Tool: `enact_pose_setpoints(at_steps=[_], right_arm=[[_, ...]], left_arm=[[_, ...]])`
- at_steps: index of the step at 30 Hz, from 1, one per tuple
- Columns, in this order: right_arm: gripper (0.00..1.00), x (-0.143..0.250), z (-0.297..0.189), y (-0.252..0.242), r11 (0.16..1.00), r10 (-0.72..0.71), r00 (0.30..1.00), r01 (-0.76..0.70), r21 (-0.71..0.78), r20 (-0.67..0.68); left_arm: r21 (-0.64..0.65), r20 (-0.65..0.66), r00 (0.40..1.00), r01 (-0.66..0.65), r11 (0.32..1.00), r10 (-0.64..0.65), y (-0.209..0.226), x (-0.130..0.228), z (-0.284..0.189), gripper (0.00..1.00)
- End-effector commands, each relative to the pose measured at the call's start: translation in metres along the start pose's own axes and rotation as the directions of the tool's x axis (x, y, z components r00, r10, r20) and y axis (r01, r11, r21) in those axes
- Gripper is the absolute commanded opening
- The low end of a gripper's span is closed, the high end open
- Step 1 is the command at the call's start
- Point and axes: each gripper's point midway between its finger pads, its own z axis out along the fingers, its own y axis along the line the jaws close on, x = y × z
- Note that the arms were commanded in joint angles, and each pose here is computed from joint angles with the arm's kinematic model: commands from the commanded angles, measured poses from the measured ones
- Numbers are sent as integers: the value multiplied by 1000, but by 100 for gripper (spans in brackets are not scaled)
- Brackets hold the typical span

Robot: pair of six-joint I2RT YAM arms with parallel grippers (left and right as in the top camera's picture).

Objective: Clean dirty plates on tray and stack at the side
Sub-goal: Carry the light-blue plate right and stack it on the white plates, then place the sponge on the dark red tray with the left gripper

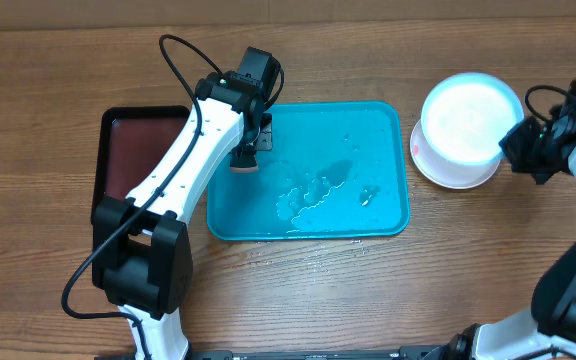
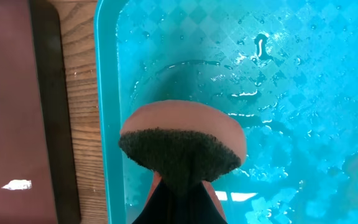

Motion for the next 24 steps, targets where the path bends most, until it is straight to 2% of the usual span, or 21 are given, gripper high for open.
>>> enact_pose_setpoints(at_steps=[1,6,8,11,16,20,24], right_arm=[[4,9,24,-18,999,24,998,-22,32,-61],[4,10,34,-26,998,51,996,-48,48,-66],[21,9,34,-24,998,48,997,-45,44,-64],[39,13,34,-16,999,33,996,-33,11,-83],[55,29,32,14,991,-86,986,69,-114,-144],[58,46,25,33,984,-151,970,129,-123,-190],[59,69,24,54,972,-223,947,197,-131,-231]], left_arm=[[16,-7,1000,19,1000,-19,0,1,1,4],[15,-3,1000,-6,1000,6,0,0,1,4],[14,4,1000,-18,1000,18,3,-3,-1,4],[14,12,1000,-10,1000,10,9,-9,-12,5],[5,14,999,31,1000,-31,31,-22,-47,4],[-25,-12,998,69,997,-69,60,-23,-67,4],[-123,-79,988,122,985,-133,106,-10,-69,4]])
